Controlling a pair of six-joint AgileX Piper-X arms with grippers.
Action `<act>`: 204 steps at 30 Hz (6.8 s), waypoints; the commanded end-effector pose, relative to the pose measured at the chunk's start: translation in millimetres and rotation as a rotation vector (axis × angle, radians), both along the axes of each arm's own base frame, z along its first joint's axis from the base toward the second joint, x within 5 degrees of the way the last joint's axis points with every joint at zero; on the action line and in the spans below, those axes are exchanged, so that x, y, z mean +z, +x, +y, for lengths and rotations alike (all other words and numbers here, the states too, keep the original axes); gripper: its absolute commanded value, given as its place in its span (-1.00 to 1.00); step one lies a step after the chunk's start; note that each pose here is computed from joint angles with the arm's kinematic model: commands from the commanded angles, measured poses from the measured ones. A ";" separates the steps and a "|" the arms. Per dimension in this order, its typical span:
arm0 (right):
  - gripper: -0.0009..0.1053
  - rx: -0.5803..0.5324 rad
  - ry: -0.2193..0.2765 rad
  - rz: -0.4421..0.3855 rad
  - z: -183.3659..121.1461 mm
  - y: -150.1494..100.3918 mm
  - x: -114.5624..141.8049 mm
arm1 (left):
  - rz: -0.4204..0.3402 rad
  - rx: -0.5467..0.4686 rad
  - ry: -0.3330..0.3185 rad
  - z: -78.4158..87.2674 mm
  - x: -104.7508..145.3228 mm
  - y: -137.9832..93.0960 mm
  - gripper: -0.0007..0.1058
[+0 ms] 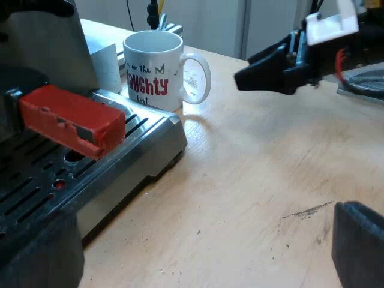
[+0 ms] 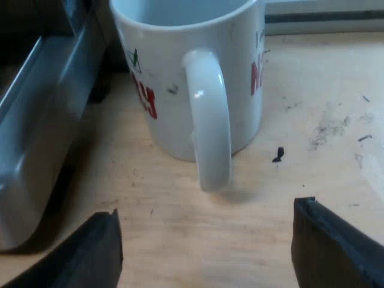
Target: Place mug into machine
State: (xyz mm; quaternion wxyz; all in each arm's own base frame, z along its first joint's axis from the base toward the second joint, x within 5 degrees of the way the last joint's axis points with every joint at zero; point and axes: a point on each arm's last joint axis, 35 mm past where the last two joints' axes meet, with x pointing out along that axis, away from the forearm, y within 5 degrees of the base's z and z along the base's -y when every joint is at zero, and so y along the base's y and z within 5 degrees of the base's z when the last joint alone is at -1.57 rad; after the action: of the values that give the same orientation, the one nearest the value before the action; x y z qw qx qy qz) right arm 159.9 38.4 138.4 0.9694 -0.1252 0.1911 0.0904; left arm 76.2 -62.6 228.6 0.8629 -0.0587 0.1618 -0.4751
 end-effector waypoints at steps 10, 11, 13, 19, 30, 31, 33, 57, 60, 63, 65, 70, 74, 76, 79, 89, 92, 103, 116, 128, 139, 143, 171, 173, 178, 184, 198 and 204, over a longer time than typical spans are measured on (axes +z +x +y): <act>0.18 -0.003 0.010 -0.025 11.8 42.8 -14.2 | -0.007 -0.015 -0.002 -0.8 1.1 0.0 0.61; 0.18 -0.003 0.008 -0.017 12.4 44.9 -15.9 | -0.007 -0.015 -0.002 -0.8 1.1 0.1 0.61; 0.18 -0.003 0.004 -0.003 15.8 57.7 -18.9 | -0.005 -0.015 0.000 -0.7 0.8 0.0 0.61; 0.18 -0.011 0.017 0.019 21.1 77.3 -24.8 | -0.003 -0.015 0.000 -0.7 0.6 -0.1 0.61; -0.98 -0.007 0.004 0.032 21.7 79.8 -26.9 | -0.003 -0.015 0.000 -0.7 0.6 -0.1 0.61; -0.98 0.001 -0.012 0.025 21.7 79.6 -24.9 | -0.003 -0.015 0.000 -0.7 0.6 -0.1 0.61; -0.98 0.015 -0.046 0.034 21.2 77.6 -22.6 | -0.003 -0.013 0.001 -0.7 0.6 0.0 0.61; -0.98 0.214 -0.081 0.032 1.4 -32.1 85.3 | -0.077 0.352 0.063 6.7 -10.9 12.6 0.61; -0.98 0.278 -0.067 -0.008 4.0 -46.6 94.8 | -0.097 0.354 0.047 5.9 -16.1 14.0 0.61; -0.98 0.338 -0.054 -0.040 8.4 -57.0 100.9 | -0.114 0.355 0.032 5.7 -13.7 14.4 0.61; -0.98 0.370 -0.025 -0.041 12.2 -60.6 101.8 | -0.109 0.354 0.037 5.7 -15.0 14.3 0.61; -0.98 0.432 -0.020 -0.035 25.0 -64.6 101.1 | -0.100 0.354 0.044 5.4 -25.5 14.8 0.61; -0.98 0.432 0.006 -0.021 38.1 -63.8 96.8 | -0.113 0.355 0.031 5.0 -32.1 15.6 0.61; -0.98 0.445 0.002 -0.038 45.4 -62.6 94.7 | -0.118 0.357 0.020 4.8 -33.1 15.8 0.61; -0.98 0.444 -0.014 -0.061 56.4 -60.1 89.2 | -0.127 0.357 0.013 4.7 -32.0 16.0 0.61; -0.98 0.444 0.004 -0.116 96.6 -33.3 72.0 | -0.110 0.360 -0.003 4.7 -31.9 16.0 0.61; -0.98 0.444 0.004 -0.114 106.7 -24.8 61.5 | -0.110 0.360 -0.003 4.7 -31.9 16.0 0.61; -0.98 0.436 -0.003 -0.110 139.8 3.4 47.3 | -0.110 0.352 -0.004 4.5 -31.9 15.8 0.61; -0.98 0.421 0.021 -0.072 179.1 36.5 32.0 | -0.111 0.352 -0.006 4.5 -31.7 15.9 0.61; -0.79 0.465 0.031 -0.061 203.1 54.6 28.9 | -0.113 0.352 -0.007 4.4 -31.5 15.9 0.61; -0.15 0.401 0.053 -0.075 200.9 55.2 34.3 | -0.113 0.352 -0.007 4.4 -31.5 15.9 0.61; -0.15 0.374 0.055 -0.071 196.2 52.3 34.5 | -0.113 0.352 -0.007 4.4 -31.5 15.9 0.61; -0.15 0.432 0.087 -0.136 216.9 60.9 12.1 | -0.089 0.356 -0.028 4.4 -31.5 15.8 0.61; -0.15 0.417 0.087 -0.145 223.1 66.7 12.1 | -0.079 0.356 -0.036 4.3 -31.5 15.8 0.61; -0.15 0.410 0.090 -0.152 240.6 81.2 7.6 | -0.079 0.354 -0.037 4.2 -31.5 15.7 0.61; -0.15 0.355 0.079 -0.164 238.4 87.1 7.5 | -0.079 0.354 -0.037 4.2 -31.5 15.7 0.61; -0.15 0.370 -0.038 -0.057 224.8 49.1 40.3 | -0.079 0.354 -0.037 4.2 -31.5 15.7 0.61; -0.15 0.427 -0.058 -0.034 208.9 13.7 61.3 | -0.138 0.353 -0.081 4.5 -3.8 15.3 0.61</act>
State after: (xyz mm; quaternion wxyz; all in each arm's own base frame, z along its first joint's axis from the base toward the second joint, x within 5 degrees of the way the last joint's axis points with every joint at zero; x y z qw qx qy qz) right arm 188.8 251.5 187.6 0.9306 -0.1904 0.1520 0.2732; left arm 91.7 -58.0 194.7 0.9380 -0.0755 0.1142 -0.3185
